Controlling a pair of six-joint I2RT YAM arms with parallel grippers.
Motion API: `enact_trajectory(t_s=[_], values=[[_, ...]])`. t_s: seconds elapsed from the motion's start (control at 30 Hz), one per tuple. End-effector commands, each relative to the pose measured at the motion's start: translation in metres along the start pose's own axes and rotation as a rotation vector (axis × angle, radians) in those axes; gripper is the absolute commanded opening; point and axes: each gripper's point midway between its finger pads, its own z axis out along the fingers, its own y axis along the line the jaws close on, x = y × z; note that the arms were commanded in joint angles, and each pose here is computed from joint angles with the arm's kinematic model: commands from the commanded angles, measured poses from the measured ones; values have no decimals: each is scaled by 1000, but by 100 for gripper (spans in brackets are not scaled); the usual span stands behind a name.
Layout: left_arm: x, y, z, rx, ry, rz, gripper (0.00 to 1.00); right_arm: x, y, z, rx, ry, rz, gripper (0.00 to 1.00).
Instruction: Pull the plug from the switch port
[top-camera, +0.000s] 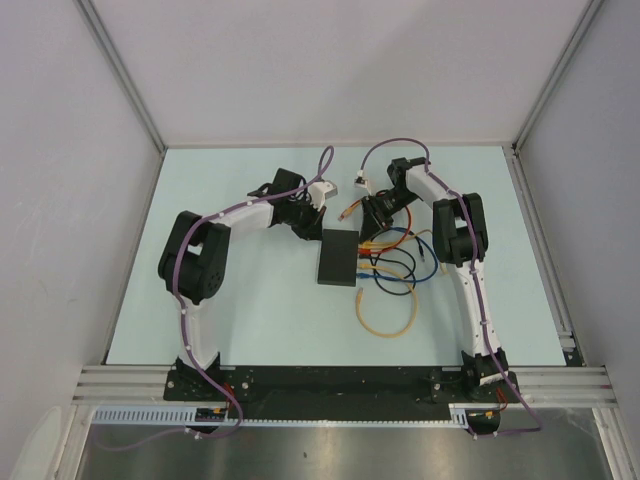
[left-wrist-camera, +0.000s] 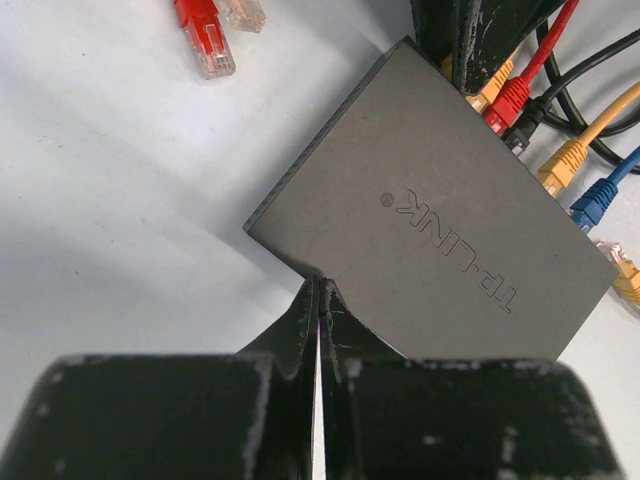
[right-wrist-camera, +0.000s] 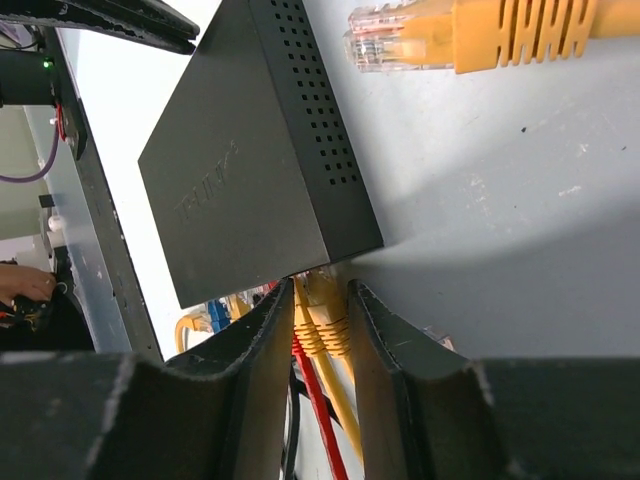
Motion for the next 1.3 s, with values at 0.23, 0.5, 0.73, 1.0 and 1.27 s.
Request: enact_trajectory(t_s=[0.23,0.5,0.73,1.0,1.27], values=[[-19,-1,-2,-13,-38,26,0,16,-30,17,95,98,18,16],[-20,0,-2,-15,-39,28,0,11,-32,14,100,120,-28,0],[-19,-1,-1,-12,-35,27,0,20,-31,8,100,179,-66,0],[-19,-2,0,-15,-33,36,0,31,-26,6,106,221,-84,0],[-19,-3,1,-14,-31,38,0,19,-34,0,152,219,-135,0]])
